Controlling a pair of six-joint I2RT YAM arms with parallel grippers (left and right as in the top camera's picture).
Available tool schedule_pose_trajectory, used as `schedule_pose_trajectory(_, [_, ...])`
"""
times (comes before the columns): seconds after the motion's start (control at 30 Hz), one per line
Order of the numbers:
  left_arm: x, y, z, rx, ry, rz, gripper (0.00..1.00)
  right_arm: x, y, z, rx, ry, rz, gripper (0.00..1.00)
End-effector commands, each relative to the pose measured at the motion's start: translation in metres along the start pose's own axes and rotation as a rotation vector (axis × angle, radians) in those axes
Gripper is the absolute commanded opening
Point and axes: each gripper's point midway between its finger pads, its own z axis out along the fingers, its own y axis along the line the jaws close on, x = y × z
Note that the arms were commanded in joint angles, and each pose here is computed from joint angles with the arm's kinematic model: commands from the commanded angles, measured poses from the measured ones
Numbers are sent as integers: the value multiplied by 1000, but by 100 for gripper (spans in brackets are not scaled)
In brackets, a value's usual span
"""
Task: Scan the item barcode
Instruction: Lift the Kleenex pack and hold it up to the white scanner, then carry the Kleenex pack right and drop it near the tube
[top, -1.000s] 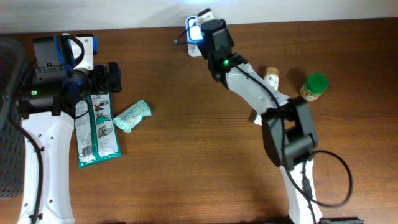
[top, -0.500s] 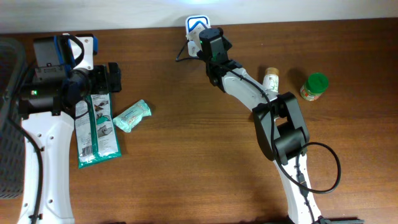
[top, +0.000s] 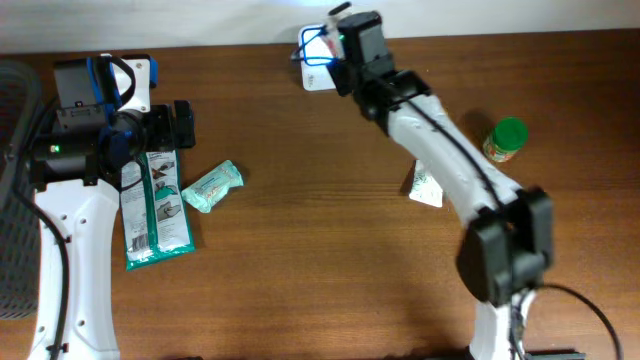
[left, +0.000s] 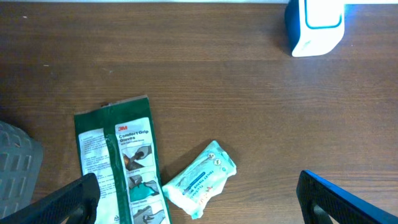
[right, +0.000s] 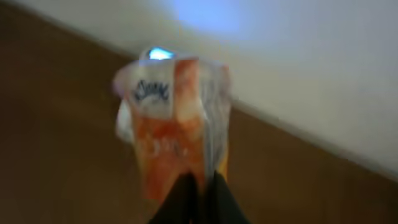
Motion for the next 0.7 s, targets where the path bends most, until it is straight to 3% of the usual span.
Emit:
schedule_pose_trajectory(0.0, [-5, -2, -2, 10, -13, 10, 99, 29, -9, -30, -76, 147, 251, 4])
schedule_pose_trajectory(0.23, [-5, -2, -2, 10, -13, 10, 99, 169, -27, -45, -18, 687, 408, 4])
schedule_pose_trajectory(0.47, [-5, -2, -2, 10, -13, 10, 99, 250, -54, -32, 51, 870, 501, 4])
schedule_pose_trajectory(0.5, [-5, -2, -2, 10, -13, 10, 99, 253, -57, -33, 56, 875, 508, 7])
schedule_pose_trajectory(0.57, [-5, -2, -2, 10, -13, 10, 99, 256, -60, -34, 40, 885, 540, 33])
schedule_pose_trajectory(0.67, [-5, -2, -2, 10, -13, 10, 99, 252, -56, -32, 1, 874, 556, 42])
